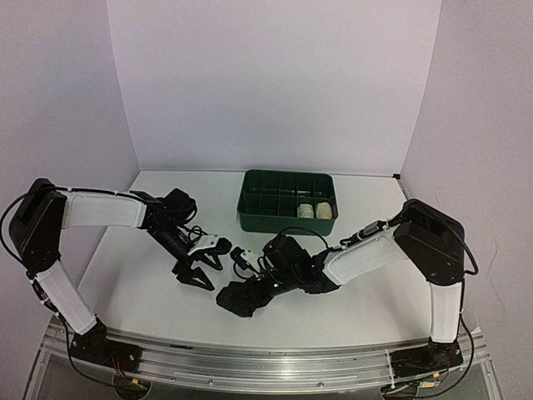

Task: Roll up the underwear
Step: Roll the underwear to the center of the board.

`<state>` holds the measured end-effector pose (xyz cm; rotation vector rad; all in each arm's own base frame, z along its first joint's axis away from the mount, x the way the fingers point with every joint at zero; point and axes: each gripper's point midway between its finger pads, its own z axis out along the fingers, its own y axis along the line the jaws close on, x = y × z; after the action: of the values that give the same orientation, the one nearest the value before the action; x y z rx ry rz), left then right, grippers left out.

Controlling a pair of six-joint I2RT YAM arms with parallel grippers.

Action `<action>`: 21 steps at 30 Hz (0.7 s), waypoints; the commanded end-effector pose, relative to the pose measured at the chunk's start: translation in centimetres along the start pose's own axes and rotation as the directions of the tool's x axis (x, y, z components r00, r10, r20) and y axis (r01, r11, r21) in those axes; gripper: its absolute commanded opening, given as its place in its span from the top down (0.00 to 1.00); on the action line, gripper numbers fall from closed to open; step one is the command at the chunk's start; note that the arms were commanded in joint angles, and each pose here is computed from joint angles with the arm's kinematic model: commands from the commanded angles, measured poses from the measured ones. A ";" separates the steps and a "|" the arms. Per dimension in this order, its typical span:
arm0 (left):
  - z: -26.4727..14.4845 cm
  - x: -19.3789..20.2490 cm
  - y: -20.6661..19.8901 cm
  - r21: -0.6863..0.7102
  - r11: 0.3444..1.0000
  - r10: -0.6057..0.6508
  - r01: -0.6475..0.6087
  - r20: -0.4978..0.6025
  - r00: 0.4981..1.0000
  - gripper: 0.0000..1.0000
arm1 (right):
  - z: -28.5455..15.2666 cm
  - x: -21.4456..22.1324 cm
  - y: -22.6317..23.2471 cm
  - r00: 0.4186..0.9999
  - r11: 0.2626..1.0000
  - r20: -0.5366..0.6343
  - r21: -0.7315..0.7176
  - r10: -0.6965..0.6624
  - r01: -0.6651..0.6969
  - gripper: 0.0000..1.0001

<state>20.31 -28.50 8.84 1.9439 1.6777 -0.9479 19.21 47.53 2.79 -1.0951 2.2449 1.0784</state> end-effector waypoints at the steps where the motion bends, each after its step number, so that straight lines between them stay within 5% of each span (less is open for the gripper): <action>1: 3.2 -0.3 -0.2 -0.058 0.966 0.244 -0.253 -0.124 0.962 0.29 | 1.1 8.7 -2.4 0.920 0.952 -0.250 0.015 0.300 -0.307 1.00; 9: 6.6 1.7 -0.4 -0.013 0.929 0.358 -0.369 -0.214 0.909 0.31 | 1.6 8.7 -3.7 0.909 0.934 -0.227 0.009 0.351 -0.358 1.00; 17: 8.2 4.1 -2.1 0.052 0.927 0.370 -0.371 -0.279 0.886 0.57 | 1.7 6.4 -3.2 0.939 0.953 -0.179 -0.026 0.293 -0.303 0.98; 21: 8.5 6.1 -2.7 0.075 0.931 0.362 -0.358 -0.329 0.872 0.57 | 1.2 5.3 -3.0 0.955 0.965 -0.150 -0.024 0.255 -0.261 0.97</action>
<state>18.20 -31.93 2.84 2.2874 1.3389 -0.5447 19.86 47.60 2.33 -0.9148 2.3554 1.3732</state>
